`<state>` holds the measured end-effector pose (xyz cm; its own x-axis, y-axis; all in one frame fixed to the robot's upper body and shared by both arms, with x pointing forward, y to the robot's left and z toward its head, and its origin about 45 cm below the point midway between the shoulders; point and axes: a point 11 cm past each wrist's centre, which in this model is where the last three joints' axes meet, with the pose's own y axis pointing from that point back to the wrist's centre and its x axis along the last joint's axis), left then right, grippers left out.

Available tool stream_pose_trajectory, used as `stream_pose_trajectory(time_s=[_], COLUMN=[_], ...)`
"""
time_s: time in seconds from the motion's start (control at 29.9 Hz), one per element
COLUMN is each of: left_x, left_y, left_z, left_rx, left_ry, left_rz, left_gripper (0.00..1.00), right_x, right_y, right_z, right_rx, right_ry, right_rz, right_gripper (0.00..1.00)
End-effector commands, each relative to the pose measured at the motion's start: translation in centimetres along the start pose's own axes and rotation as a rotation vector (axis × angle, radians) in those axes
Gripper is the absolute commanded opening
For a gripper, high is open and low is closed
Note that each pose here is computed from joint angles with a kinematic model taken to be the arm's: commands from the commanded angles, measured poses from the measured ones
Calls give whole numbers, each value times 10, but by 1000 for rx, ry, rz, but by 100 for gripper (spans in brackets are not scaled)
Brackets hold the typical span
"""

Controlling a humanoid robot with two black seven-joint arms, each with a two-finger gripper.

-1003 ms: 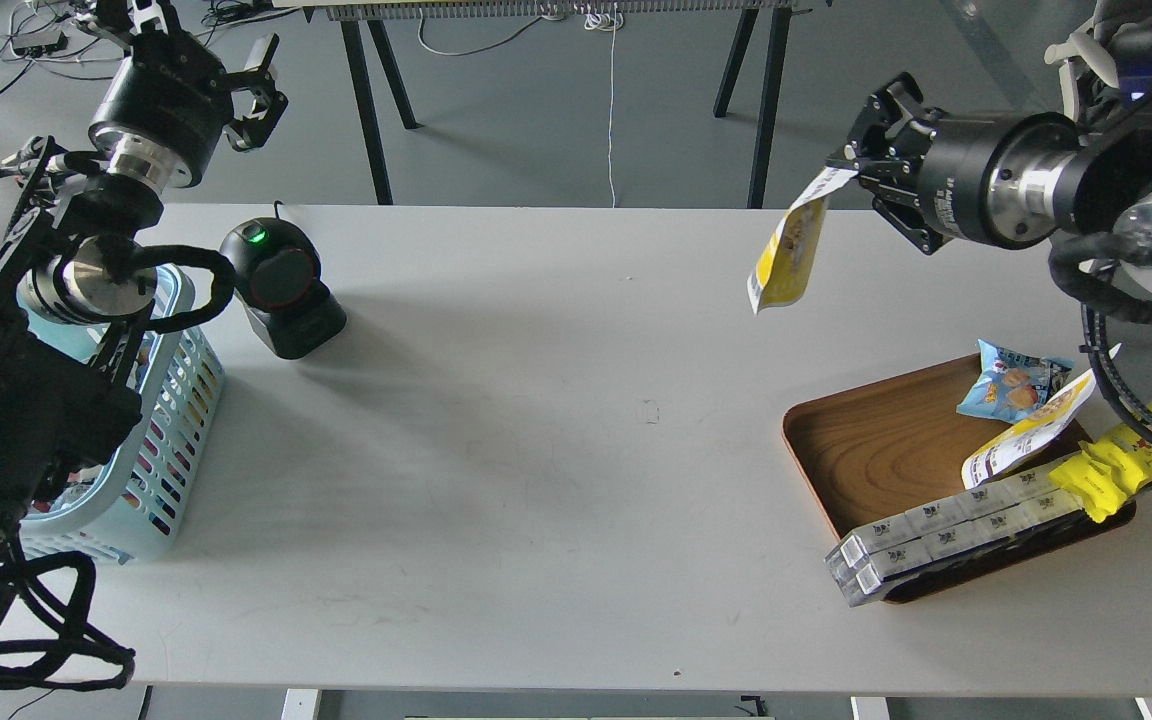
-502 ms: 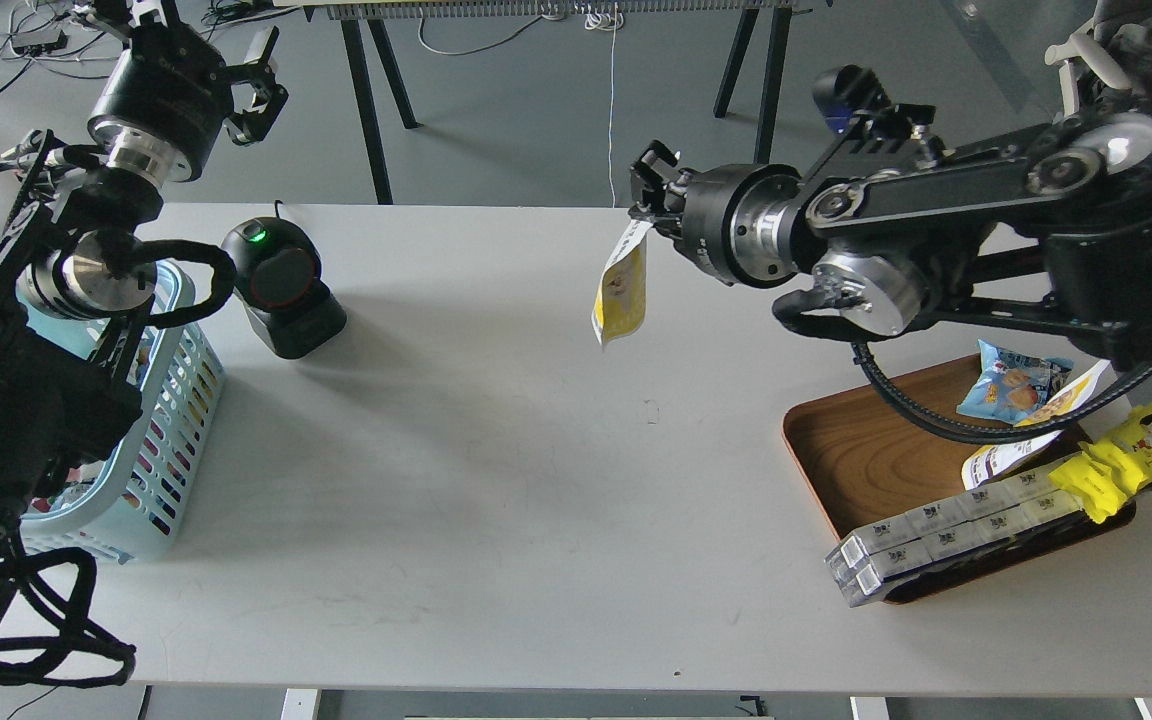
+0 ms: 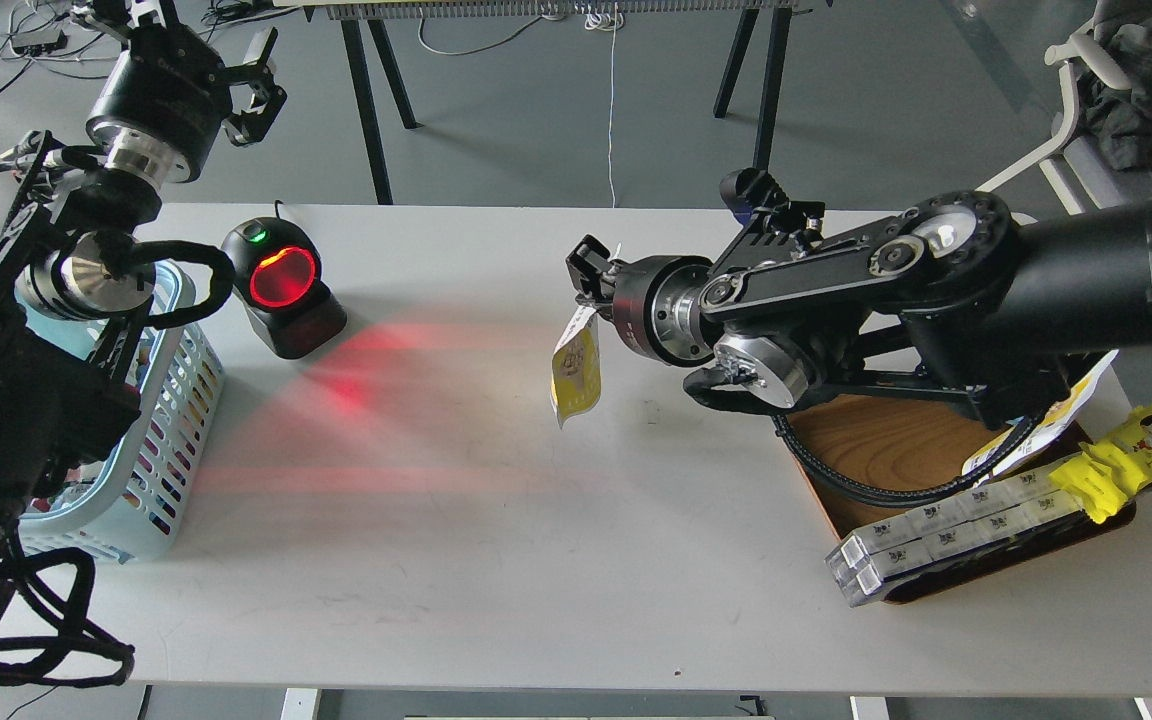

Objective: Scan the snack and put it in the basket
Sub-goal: 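Carry the packet toward the scanner and set it upright on the table, then release the packet and withdraw the right gripper toward the tray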

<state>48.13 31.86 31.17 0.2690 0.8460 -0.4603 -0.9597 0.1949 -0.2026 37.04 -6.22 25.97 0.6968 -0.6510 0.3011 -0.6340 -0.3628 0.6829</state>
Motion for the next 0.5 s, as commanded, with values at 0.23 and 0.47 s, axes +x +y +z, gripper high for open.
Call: stream_pose_trajectory(time_s=[0.23, 0.47], left_x=[1, 6], left_y=[0, 2], left_z=[1, 8], left_rx=[-1, -7], left_ry=[-2, -18], left_rz=[2, 9], left_gripper=[100, 100], right_x=[3, 3], right_y=[-4, 1], right_z=[8, -6], right_rx=[-14, 31], right_ry=[-14, -21], right_rz=[27, 12], right_gripper=[41, 87])
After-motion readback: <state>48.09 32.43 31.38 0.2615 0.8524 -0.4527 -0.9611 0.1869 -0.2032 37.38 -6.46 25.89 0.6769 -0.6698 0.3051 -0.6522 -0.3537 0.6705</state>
